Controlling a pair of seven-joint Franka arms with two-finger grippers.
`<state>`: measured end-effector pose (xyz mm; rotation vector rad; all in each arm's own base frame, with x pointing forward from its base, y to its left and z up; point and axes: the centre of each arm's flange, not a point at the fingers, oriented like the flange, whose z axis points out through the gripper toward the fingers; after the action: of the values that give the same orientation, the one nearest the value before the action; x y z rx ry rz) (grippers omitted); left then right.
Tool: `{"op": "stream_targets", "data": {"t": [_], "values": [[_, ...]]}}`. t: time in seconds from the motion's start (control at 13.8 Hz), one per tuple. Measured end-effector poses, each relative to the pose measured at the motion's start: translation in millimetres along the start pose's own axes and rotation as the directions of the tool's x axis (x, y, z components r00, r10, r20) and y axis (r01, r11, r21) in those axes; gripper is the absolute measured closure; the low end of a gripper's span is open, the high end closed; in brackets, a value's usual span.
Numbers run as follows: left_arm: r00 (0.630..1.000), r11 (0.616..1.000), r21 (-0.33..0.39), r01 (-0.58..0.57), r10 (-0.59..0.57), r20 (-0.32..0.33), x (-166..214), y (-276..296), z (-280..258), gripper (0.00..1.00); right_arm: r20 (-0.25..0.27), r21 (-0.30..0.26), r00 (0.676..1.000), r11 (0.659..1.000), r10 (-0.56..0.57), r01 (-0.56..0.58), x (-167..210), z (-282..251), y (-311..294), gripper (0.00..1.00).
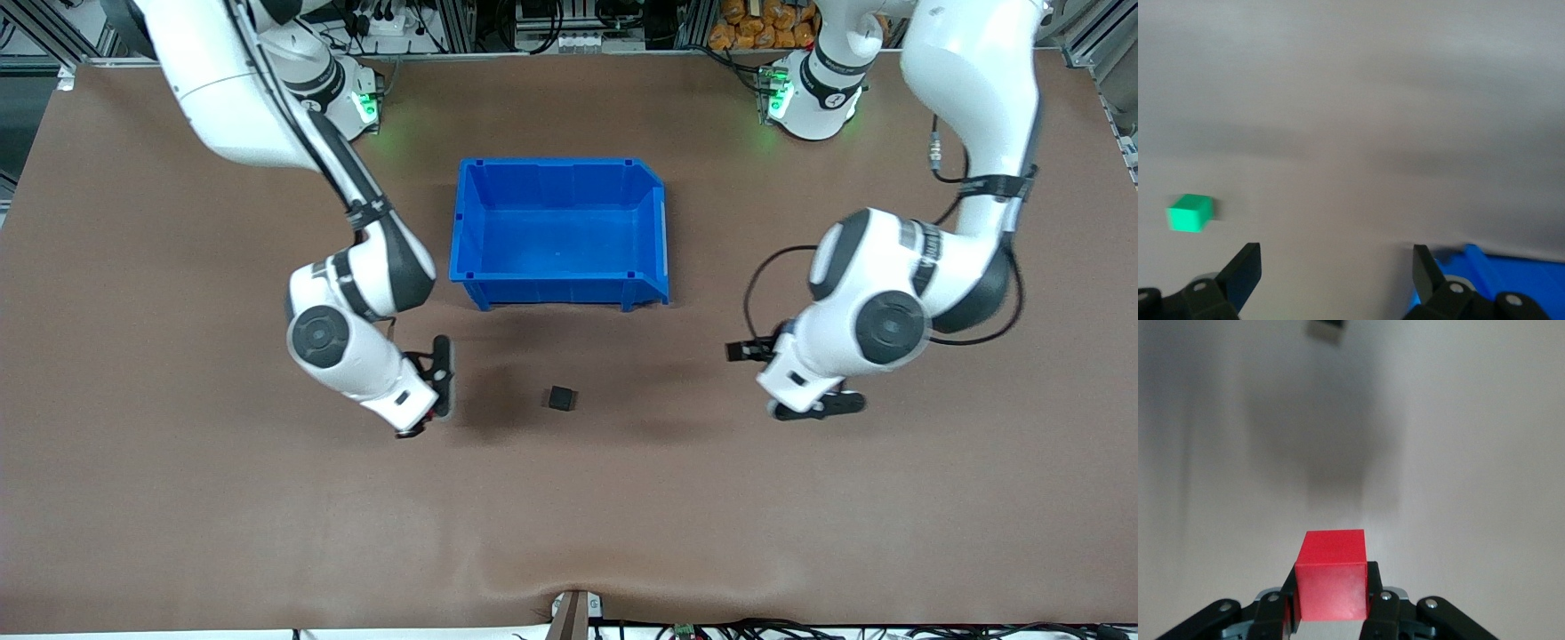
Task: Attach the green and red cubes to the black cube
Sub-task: 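Carry the red cube toward the black cube while the left gripper reaches the green cube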
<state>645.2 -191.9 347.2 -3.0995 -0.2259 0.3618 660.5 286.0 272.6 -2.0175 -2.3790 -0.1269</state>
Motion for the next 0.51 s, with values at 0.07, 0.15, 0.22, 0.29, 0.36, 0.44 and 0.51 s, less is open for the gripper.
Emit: {"op": "stream_targets", "data": {"t": [0.07,0.15,0.22,0.29,0.36,0.44,0.51], "values": [[0.999,0.999,0.001,0.035,-0.035,0.021,7,-26,8,0.00,-0.001,-0.001,0.999,0.999,-0.049,0.049,10,0,-2,0.60],[0.997,0.998,0.004,0.069,-0.069,0.043,12,-50,17,0.00,0.002,-0.001,0.996,0.996,-0.091,0.091,20,0,-5,0.60],[0.993,0.995,0.007,0.097,-0.098,0.063,15,-72,27,0.00,0.010,-0.002,0.992,0.992,-0.123,0.123,30,1,-7,0.60],[0.991,0.993,0.009,0.114,-0.114,0.077,16,-91,38,0.00,0.016,-0.006,0.989,0.989,-0.150,0.150,44,0,-11,0.60],[0.990,0.993,0.010,0.115,-0.116,0.080,15,-108,51,0.00,0.019,-0.010,0.986,0.986,-0.166,0.166,57,-2,-14,0.60],[0.991,0.994,0.009,0.109,-0.110,0.073,13,-126,66,0.00,0.020,-0.011,0.986,0.986,-0.164,0.164,67,-2,-16,0.60],[0.992,0.994,0.003,0.106,-0.106,0.066,10,-143,82,0.00,0.020,-0.011,0.990,0.990,-0.139,0.139,73,-2,-18,0.60]]}}
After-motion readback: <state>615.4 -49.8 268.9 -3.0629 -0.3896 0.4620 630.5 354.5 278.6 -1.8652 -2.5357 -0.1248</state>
